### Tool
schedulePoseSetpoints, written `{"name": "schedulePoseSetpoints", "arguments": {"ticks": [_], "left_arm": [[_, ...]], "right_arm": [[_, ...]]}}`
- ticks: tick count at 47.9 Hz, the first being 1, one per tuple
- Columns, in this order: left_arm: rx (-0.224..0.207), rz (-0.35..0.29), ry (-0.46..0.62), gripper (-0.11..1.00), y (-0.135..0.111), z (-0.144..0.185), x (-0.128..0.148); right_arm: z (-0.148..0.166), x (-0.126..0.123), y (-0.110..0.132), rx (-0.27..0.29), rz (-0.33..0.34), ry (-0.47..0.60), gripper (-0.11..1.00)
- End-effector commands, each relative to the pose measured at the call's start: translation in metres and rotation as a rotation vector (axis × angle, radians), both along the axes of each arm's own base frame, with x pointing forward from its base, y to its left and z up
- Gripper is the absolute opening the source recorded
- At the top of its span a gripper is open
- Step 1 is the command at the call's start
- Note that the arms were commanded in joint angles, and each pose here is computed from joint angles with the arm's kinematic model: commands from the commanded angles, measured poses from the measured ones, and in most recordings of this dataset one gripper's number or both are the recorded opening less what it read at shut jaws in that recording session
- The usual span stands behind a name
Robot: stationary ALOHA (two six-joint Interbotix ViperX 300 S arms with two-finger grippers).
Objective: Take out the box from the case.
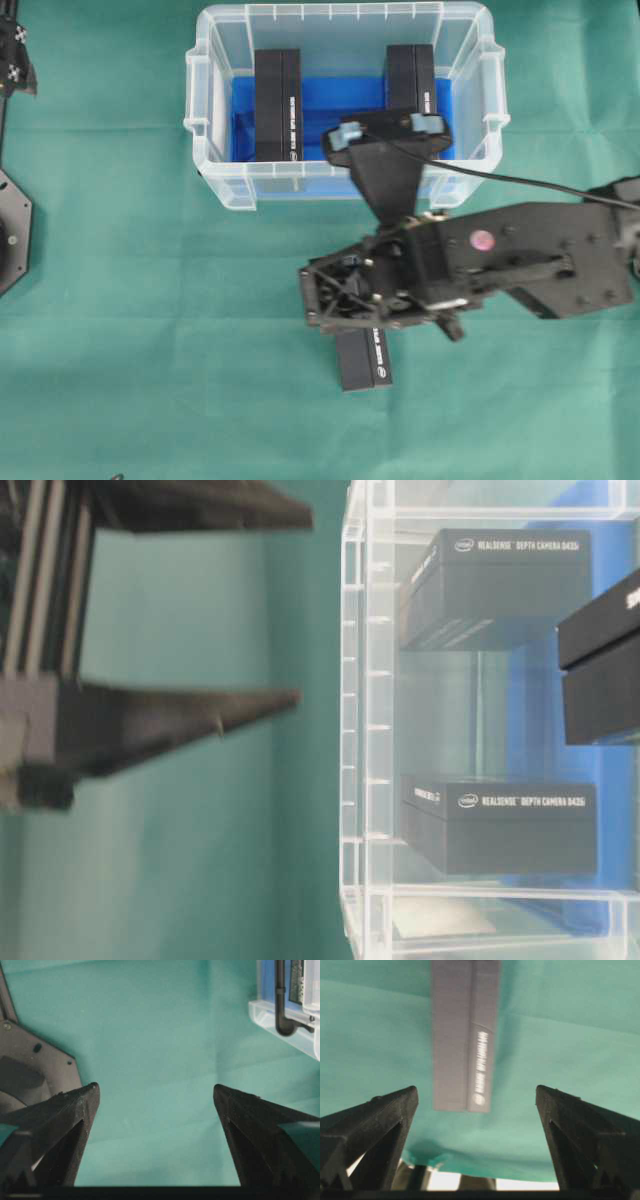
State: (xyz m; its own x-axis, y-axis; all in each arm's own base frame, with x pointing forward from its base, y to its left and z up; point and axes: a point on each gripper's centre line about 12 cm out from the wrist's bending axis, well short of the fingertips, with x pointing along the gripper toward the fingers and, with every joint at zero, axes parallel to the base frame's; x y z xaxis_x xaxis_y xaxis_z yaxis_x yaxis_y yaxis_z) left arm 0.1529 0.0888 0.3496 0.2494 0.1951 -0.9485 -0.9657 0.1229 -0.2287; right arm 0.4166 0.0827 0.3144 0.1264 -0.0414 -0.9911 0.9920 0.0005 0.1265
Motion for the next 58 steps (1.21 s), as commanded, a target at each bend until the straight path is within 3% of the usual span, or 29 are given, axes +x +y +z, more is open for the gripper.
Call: {"name": "schedulePoseSetpoints", "arguments": {"ticks": [1,14,43,58], "left_arm": [[0.001,0.007,-0.01,0.96,-0.001,0.004,-0.002],[-0.012,0.034,-0.005,0.96,-0.003,0.004,-0.006],[-0.015,0.056,-0.013,0.96,-0.002,0.003,-0.003],[-0.009,0.053,-0.024,0.96,-0.001,0.003,-0.001]], "right_arm": [[0.02,-0.016,0.001,0.006,0.009,-0.041,0.94],[0.02,-0.056,0.0,0.005,0.003,-0.018,0.94],[0.013,-0.192,0.005,0.039,-0.069,-0.024,0.94],[0.005,-0.203,-0.011,-0.015,-0.078,-0.022,0.94]]}}
